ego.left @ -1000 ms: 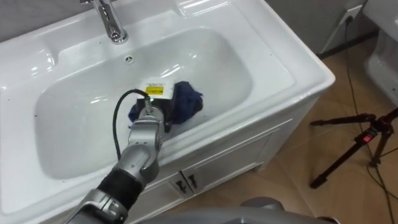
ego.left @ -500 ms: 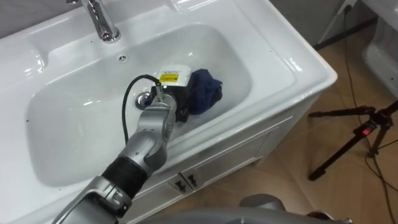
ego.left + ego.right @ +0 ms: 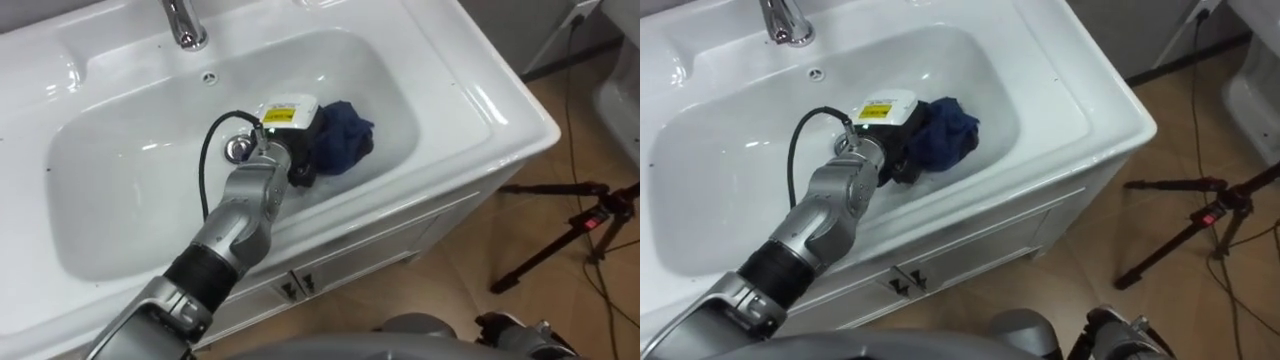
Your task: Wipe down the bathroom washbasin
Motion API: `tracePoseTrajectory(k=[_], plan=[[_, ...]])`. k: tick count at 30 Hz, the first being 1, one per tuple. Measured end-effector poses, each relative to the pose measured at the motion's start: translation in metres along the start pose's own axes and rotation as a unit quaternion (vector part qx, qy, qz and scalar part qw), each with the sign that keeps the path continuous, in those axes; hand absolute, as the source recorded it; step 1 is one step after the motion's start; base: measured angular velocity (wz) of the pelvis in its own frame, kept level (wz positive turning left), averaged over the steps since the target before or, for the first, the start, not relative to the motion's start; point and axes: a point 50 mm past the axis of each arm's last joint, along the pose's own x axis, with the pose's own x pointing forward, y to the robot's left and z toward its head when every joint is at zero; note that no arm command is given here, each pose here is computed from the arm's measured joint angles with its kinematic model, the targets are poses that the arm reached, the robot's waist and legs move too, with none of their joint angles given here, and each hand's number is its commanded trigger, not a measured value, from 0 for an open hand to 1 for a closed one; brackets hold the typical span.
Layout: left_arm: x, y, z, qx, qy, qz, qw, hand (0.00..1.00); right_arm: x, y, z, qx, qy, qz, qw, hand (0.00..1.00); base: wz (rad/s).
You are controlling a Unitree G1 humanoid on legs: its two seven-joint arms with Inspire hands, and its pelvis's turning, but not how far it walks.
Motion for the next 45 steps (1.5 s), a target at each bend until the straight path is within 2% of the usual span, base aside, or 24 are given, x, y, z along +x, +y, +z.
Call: tracePoseTrajectory(k=[4, 8, 15, 19, 24, 35, 45], plan=[[0.0, -0.001, -0.005, 0.005, 0.0, 0.001, 1.0, 1.0, -0.001, -0.003, 0.006, 0.0, -0.014, -0.007, 1.0, 0.0, 0.0], [-0.004, -0.014, -0.02, -0.006, 0.019, 0.001, 1.0, 1.0, -0.001, 0.0, 0.007, 0.003, -0.028, -0.011, 1.0, 0.0, -0.04], [-0.028, -0.048, -0.079, -0.033, 0.124, 0.0, 0.992, 1.0, -0.001, 0.013, -0.022, 0.053, 0.017, 0.006, 0.998, 0.0, -0.01], [-0.037, -0.049, -0.11, 0.01, 0.17, 0.002, 0.985, 1.0, -0.001, 0.015, -0.033, 0.073, 0.031, 0.004, 0.997, 0.0, 0.01], [-0.053, -0.049, -0.139, 0.03, 0.215, 0.028, 0.976, 1.0, -0.001, 0.012, -0.045, 0.103, 0.044, 0.002, 0.994, 0.0, -0.02], [-0.058, -0.054, -0.149, 0.04, 0.231, 0.042, 0.971, 1.0, -0.001, -0.002, -0.04, 0.117, 0.03, -0.02, 0.993, 0.0, 0.0], [-0.061, -0.054, -0.151, 0.037, 0.235, 0.054, 0.97, 1.0, -0.001, 0.005, -0.042, 0.121, 0.033, -0.015, 0.992, 0.0, 0.0]])
